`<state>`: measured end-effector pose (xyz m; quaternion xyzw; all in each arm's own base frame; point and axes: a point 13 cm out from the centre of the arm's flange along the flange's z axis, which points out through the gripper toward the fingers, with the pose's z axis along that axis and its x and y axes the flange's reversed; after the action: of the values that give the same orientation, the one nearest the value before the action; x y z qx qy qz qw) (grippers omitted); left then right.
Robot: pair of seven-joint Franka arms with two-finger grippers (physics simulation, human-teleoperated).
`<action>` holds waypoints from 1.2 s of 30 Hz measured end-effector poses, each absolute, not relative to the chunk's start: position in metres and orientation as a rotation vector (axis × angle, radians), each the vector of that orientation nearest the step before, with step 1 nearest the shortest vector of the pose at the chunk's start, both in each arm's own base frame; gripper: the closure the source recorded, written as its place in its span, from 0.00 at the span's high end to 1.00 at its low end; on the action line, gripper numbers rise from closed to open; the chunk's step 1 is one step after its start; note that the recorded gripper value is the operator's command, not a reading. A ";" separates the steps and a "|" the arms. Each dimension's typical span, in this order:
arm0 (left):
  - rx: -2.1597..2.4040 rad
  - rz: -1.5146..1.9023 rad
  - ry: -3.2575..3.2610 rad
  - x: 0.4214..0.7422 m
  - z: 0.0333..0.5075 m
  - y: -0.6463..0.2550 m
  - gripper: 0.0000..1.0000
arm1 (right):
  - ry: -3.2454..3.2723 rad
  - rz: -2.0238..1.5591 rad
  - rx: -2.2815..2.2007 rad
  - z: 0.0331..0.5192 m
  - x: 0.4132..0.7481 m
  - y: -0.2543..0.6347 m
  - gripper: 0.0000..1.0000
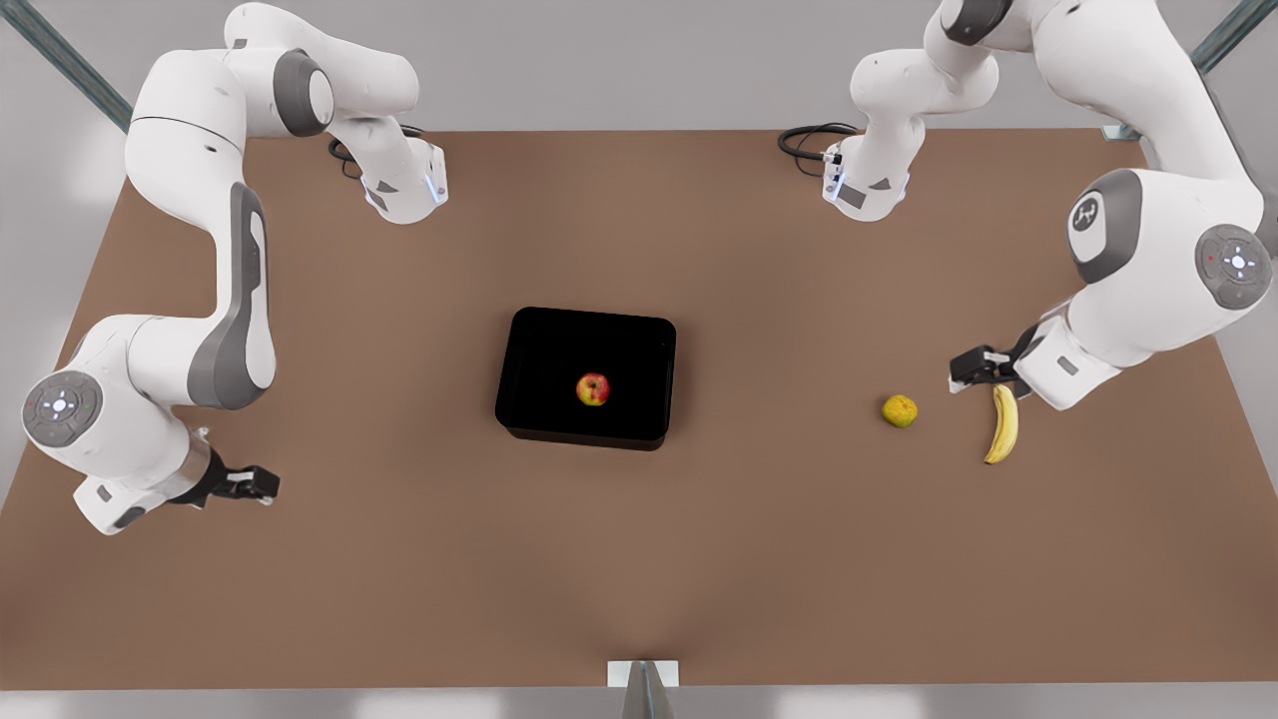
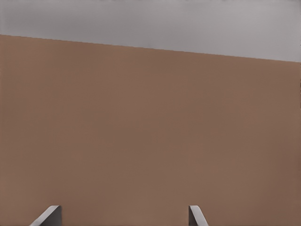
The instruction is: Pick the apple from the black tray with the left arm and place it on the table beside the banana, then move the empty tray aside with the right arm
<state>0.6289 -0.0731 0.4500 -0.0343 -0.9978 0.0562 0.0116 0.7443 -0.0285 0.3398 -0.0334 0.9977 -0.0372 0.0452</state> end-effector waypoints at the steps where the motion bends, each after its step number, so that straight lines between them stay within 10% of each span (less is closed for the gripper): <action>1: -0.124 0.173 -3.119 0.630 0.450 -0.078 1.00 | 3.037 -0.115 -0.108 0.341 0.747 -0.028 1.00; 8: -0.737 0.123 -3.084 0.571 0.447 -0.320 1.00 | 3.000 -0.120 -0.135 0.344 0.755 -0.028 1.00; 15: -0.991 -0.014 -3.014 0.487 0.296 -0.571 1.00 | 2.988 -0.121 -0.154 0.345 0.758 -0.027 1.00; 21: -0.782 -0.194 -3.069 0.475 0.160 -0.593 1.00 | 2.984 -0.122 -0.163 0.346 0.758 -0.028 1.00; 36: -0.272 -0.060 -3.273 0.478 0.073 -0.618 1.00 | 2.984 -0.127 -0.181 0.345 0.758 -0.027 1.00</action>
<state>0.4781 -0.6183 0.0727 -0.0825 -0.9938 -0.0181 -0.0717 0.7584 -0.0272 0.3453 -0.0602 0.9945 -0.0423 0.0747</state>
